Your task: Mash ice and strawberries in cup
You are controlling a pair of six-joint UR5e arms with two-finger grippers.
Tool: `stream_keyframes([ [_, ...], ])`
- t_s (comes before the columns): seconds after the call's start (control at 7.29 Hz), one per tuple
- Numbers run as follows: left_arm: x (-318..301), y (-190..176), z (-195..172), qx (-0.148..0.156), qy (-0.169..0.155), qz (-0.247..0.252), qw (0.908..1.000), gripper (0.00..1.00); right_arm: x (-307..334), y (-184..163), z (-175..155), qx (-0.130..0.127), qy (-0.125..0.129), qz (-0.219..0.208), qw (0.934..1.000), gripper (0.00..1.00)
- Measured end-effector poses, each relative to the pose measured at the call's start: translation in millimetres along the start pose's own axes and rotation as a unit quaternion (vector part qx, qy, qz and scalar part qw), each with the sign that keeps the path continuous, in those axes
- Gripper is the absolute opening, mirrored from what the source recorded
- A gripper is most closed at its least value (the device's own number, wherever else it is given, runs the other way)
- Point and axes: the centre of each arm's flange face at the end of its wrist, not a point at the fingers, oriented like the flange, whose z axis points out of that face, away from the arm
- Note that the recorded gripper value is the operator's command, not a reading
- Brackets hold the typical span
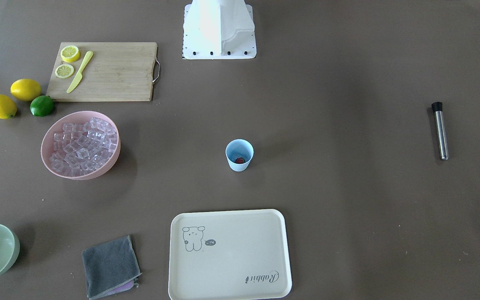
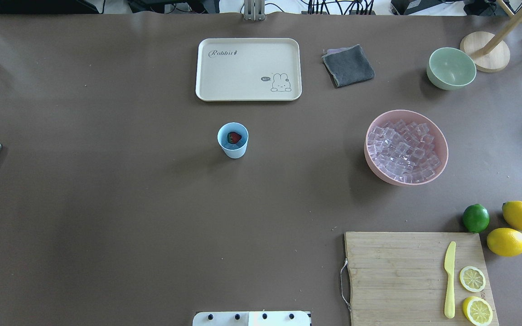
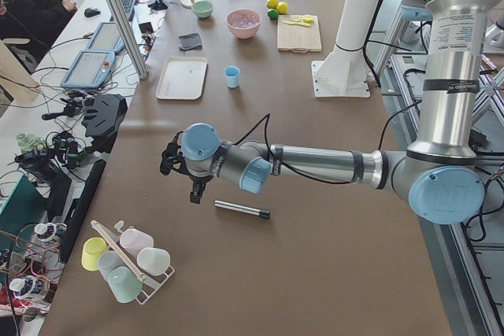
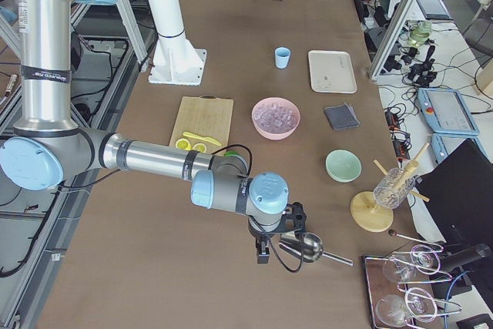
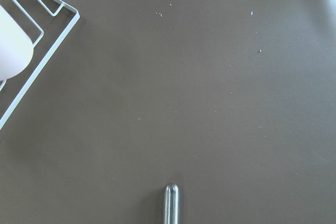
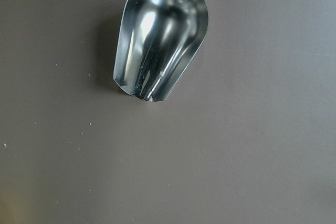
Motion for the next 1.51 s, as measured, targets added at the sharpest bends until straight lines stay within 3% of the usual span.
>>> stream_keyframes([
  [0.27, -5.2, 16.0, -9.3, 0.009, -0.037, -0.001, 0.9993, 0.99, 0.3, 1.4, -0.4, 0.001, -0.001, 0.001, 1.0000, 0.99],
  [0.69, -9.6, -4.7, -6.9, 0.020, -0.075, 0.009, 0.9970, 0.99, 1.1, 0.2, -0.7, 0.000, 0.002, 0.001, 1.0000, 0.99],
  [1.24, -63.1, 61.7, 17.0, -0.047, -0.089, 0.023, 0.9947, 0.99, 8.8, -13.8, 6.3, -0.012, 0.002, 0.011, 0.9999, 0.99],
  [1.51, -51.2, 26.1, 13.6, -0.064, -0.104, 0.013, 0.9925, 0.99, 13.4, -14.4, 10.9, -0.019, 0.003, 0.016, 0.9997, 0.99],
])
